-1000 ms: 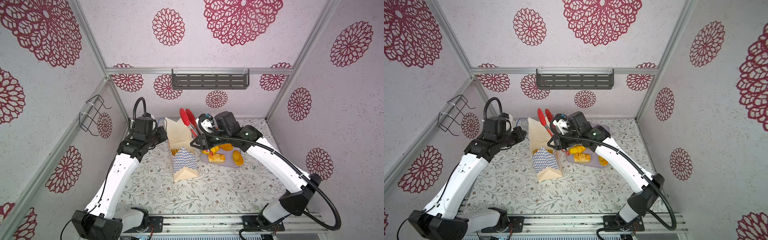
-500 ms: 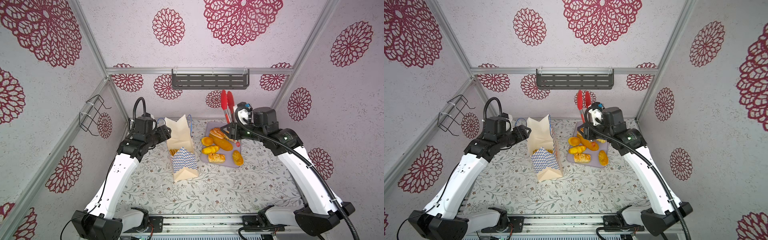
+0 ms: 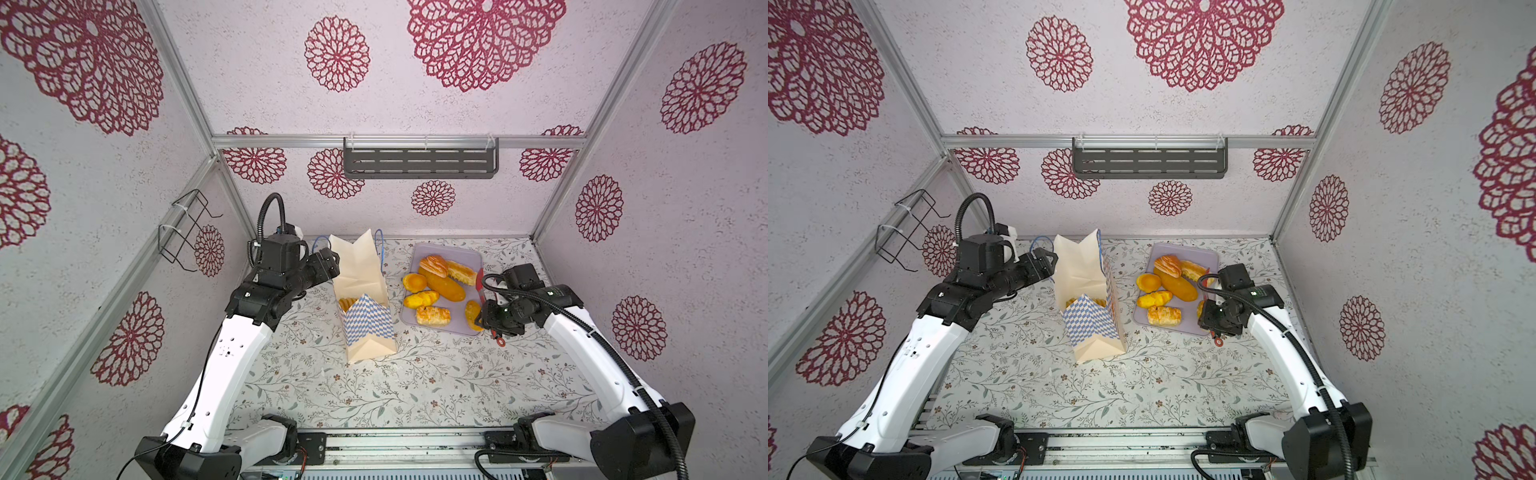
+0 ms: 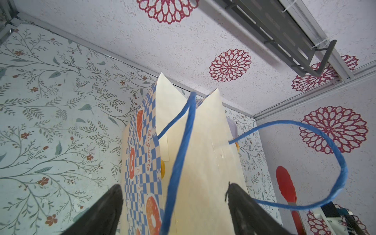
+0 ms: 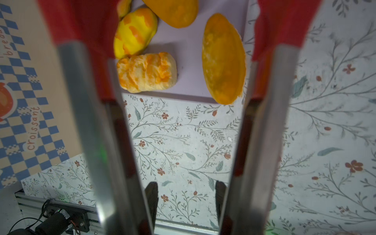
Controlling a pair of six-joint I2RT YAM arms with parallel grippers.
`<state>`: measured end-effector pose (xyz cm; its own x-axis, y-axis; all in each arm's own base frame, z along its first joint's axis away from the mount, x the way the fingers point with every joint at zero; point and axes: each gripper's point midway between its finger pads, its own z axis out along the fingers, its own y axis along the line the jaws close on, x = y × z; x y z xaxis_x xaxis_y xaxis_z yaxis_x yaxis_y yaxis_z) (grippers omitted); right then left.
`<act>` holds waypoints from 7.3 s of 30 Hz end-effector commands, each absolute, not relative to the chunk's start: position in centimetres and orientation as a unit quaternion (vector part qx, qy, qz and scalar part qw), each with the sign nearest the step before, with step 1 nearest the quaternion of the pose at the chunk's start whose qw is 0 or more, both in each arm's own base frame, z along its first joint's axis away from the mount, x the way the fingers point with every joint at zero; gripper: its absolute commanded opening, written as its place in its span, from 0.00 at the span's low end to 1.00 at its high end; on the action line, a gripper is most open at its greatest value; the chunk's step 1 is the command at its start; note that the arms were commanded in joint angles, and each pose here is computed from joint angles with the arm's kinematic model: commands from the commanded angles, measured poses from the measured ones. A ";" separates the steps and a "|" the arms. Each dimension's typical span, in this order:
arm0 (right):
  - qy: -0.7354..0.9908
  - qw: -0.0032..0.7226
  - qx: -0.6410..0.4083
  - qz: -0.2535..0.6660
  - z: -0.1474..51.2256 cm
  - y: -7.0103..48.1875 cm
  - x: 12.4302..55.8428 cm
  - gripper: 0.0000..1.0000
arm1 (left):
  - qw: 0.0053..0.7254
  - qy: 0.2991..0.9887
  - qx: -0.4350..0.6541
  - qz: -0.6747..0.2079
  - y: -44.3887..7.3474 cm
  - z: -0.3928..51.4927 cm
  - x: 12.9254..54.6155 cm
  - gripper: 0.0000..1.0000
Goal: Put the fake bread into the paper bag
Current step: 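Move the tongs back over the tray with the right gripper, then lower the tongs and close them on a yellow oval bun, then lift the bun in the tongs and carry it over the bag, then open the tongs with the right gripper to drop the bun in, then move the tongs back over the tray with the right gripper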
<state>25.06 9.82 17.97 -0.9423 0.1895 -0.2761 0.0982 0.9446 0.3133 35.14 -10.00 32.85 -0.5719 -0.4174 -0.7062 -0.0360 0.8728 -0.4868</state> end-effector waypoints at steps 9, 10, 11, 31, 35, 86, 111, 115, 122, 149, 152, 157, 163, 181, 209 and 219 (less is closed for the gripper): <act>0.975 0.112 0.113 0.154 16.5 9.2 21.8 0.56 | 0.467 0.850 -0.114 -0.214 -9.9 32.9 34.0 0.87; 0.976 0.105 0.115 0.153 16.2 9.1 21.5 0.56 | 0.467 0.850 -0.114 -0.216 -10.0 32.8 33.9 0.87; 0.977 0.098 0.115 0.152 15.9 9.1 21.4 0.56 | 0.467 0.849 -0.115 -0.218 -10.0 32.7 33.9 0.87; 0.980 0.029 0.115 0.159 10.9 9.6 20.8 0.64 | 0.464 0.844 -0.116 -0.243 -10.6 31.8 33.8 0.86; 0.978 0.020 0.117 0.172 10.2 10.0 21.0 0.64 | 0.463 0.844 -0.117 -0.243 -10.7 31.7 33.9 0.86; 0.964 0.058 0.124 0.230 14.1 11.0 24.0 0.26 | 0.449 0.854 -0.123 -0.231 -10.7 30.6 35.5 0.90; 0.874 0.356 -0.041 0.329 34.3 20.1 29.8 0.23 | 0.442 0.855 -0.158 -0.220 -9.7 31.2 35.0 0.70; 0.843 0.384 -0.125 0.356 37.8 25.0 28.9 0.23 | 0.438 0.858 -0.163 -0.213 -9.5 31.0 34.8 0.62; 0.813 0.373 -0.253 0.368 39.5 31.7 25.1 0.25 | 0.440 0.857 -0.174 -0.203 -8.8 30.8 34.4 0.48; 0.880 0.239 -0.320 0.257 28.5 32.1 22.2 0.27 | 0.444 0.852 -0.173 -0.217 -9.3 31.3 34.9 0.20; 0.882 0.235 -0.323 0.249 28.1 32.1 22.3 0.28 | 0.445 0.851 -0.172 -0.221 -9.4 31.3 34.9 0.20; 0.882 0.237 -0.323 0.249 27.8 32.3 22.5 0.33 | 0.441 0.852 -0.170 -0.223 -9.7 31.2 35.3 0.20; 0.880 0.244 -0.326 0.245 28.2 32.5 22.8 0.42 | 0.438 0.853 -0.168 -0.228 -10.0 31.1 35.5 0.20; 0.872 0.267 -0.319 0.258 29.2 33.2 23.6 0.59 | 0.442 0.850 -0.164 -0.234 -10.1 31.5 35.3 0.20; 0.907 0.337 -0.066 0.245 28.9 17.6 31.0 0.53 | 0.464 0.852 -0.153 -0.191 -8.4 34.2 36.4 0.06; 0.902 0.222 0.014 0.371 22.2 18.9 33.3 0.50 | 0.461 0.852 -0.153 -0.195 -8.3 34.0 36.6 0.51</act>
<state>32.18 16.85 19.67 -0.9129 0.1482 -0.3803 -0.0941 0.8301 0.5496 36.38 -8.50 33.29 -0.5464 -0.4359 -0.7151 -0.0915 0.8798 -0.4664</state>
